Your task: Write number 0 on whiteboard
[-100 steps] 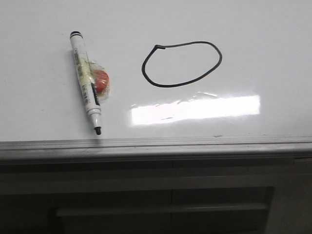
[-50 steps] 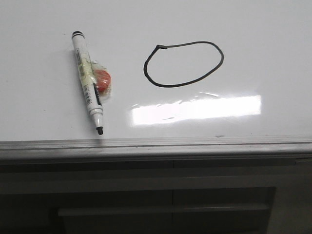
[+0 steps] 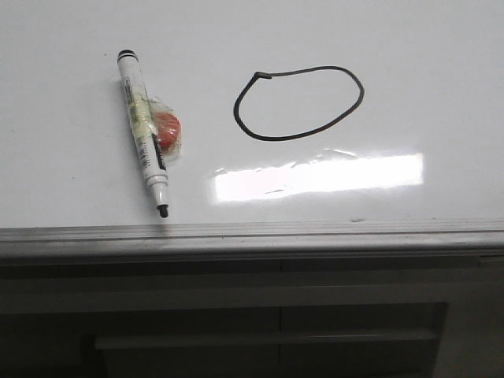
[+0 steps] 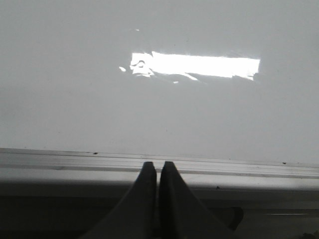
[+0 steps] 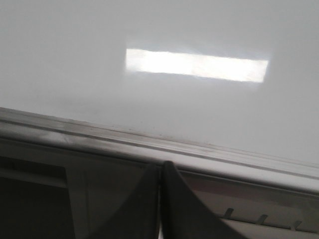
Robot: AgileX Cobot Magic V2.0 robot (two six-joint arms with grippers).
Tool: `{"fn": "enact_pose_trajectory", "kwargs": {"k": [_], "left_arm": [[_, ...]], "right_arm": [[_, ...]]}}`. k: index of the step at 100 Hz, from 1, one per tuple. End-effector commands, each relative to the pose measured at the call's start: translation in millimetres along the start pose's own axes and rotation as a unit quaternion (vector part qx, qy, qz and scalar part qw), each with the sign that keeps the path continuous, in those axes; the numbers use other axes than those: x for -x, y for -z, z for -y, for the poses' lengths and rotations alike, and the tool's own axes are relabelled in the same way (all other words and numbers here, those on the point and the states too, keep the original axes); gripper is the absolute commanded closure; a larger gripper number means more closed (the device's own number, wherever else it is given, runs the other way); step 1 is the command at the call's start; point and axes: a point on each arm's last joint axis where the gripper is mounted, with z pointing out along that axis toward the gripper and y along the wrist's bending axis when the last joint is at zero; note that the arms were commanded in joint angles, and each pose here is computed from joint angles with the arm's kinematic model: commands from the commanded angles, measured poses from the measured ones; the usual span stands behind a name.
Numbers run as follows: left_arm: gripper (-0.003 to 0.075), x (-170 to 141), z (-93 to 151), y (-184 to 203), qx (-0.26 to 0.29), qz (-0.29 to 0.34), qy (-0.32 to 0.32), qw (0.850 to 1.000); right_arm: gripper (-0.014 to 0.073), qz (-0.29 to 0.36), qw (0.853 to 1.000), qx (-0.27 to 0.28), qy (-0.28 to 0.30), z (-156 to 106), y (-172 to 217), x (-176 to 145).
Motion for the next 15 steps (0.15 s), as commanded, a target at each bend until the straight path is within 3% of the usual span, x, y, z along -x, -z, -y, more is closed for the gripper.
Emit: {"fn": "enact_pose_trajectory", "kwargs": {"k": [1, 15], "left_arm": [[0.0740, -5.9, -2.2, -2.0, 0.002, 0.020, 0.004, 1.000], [0.0740, -5.9, -2.2, -2.0, 0.002, 0.020, 0.004, 1.000]], "right_arm": [[0.0643, 0.015, 1.000, -0.004, -0.007, -0.1, 0.0, -1.1], [0.0643, 0.015, 1.000, -0.004, -0.007, -0.1, 0.0, -1.1]]}}
